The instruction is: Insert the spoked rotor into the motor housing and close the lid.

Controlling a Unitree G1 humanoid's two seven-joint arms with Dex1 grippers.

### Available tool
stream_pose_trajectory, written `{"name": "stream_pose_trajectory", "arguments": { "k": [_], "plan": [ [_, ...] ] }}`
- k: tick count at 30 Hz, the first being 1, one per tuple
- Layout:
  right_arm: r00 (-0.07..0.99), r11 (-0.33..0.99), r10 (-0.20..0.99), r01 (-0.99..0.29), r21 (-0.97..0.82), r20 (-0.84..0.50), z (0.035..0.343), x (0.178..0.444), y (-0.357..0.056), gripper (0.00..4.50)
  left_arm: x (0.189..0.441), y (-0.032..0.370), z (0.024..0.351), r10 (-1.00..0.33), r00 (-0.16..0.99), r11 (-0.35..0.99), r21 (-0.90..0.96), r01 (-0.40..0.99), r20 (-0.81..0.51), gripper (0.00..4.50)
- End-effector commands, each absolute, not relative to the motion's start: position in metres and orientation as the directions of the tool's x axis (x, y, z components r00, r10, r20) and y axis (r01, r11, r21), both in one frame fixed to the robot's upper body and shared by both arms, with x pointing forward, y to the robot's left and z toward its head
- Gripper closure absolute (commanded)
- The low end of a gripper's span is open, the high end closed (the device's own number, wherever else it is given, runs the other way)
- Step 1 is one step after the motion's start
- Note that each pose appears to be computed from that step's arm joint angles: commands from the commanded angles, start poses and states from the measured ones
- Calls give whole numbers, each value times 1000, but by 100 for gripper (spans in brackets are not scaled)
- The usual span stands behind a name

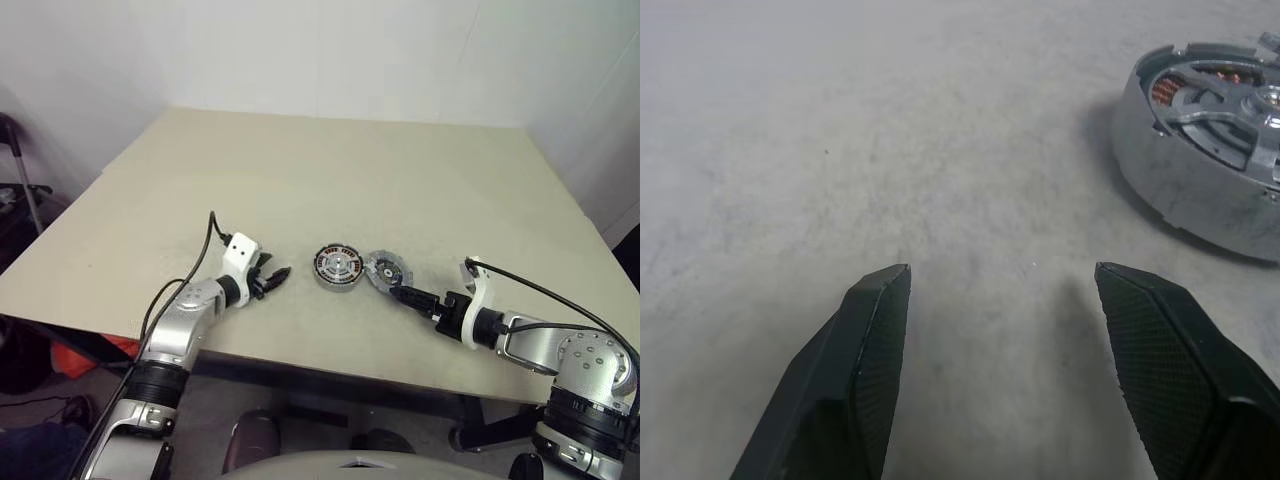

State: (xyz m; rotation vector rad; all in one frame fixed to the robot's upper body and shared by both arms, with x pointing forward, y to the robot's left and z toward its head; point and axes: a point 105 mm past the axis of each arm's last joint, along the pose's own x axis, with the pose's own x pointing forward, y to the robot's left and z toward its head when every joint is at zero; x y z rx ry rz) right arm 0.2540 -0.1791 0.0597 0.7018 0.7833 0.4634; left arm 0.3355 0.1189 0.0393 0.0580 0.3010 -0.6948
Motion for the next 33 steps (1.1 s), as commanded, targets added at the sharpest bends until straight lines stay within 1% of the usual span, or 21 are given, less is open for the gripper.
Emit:
{"name": "stream_pose_trajectory", "arguments": {
  "k": [1, 6, 15, 18, 21, 28, 33],
  "plan": [
    [577, 652, 642, -63, 756, -505, 46, 250, -169, 4, 339, 118, 53, -627, 737, 763, -11, 646, -253, 138],
    [601, 629, 623, -5, 777, -501, 45, 272, -164, 4, 342, 121, 54, -619, 741, 767, 0, 641, -261, 138],
    [623, 603, 621, 8, 798, -476, 53, 298, -154, 4, 341, 126, 50, -603, 749, 777, 12, 630, -274, 138],
    [629, 591, 634, -18, 807, -450, 60, 306, -151, 4, 339, 123, 49, -606, 747, 774, 10, 633, -273, 138],
    [658, 571, 639, -58, 819, -398, 71, 315, -148, 4, 337, 121, 47, -607, 745, 773, 11, 634, -274, 138],
    [744, 570, 593, -118, 813, -308, 90, 336, -149, 4, 335, 118, 47, -614, 738, 763, 27, 645, -281, 138],
    [781, 535, 587, -176, 826, -214, 108, 348, -142, 4, 335, 115, 47, -620, 730, 754, 38, 656, -287, 138]
  ]
}}
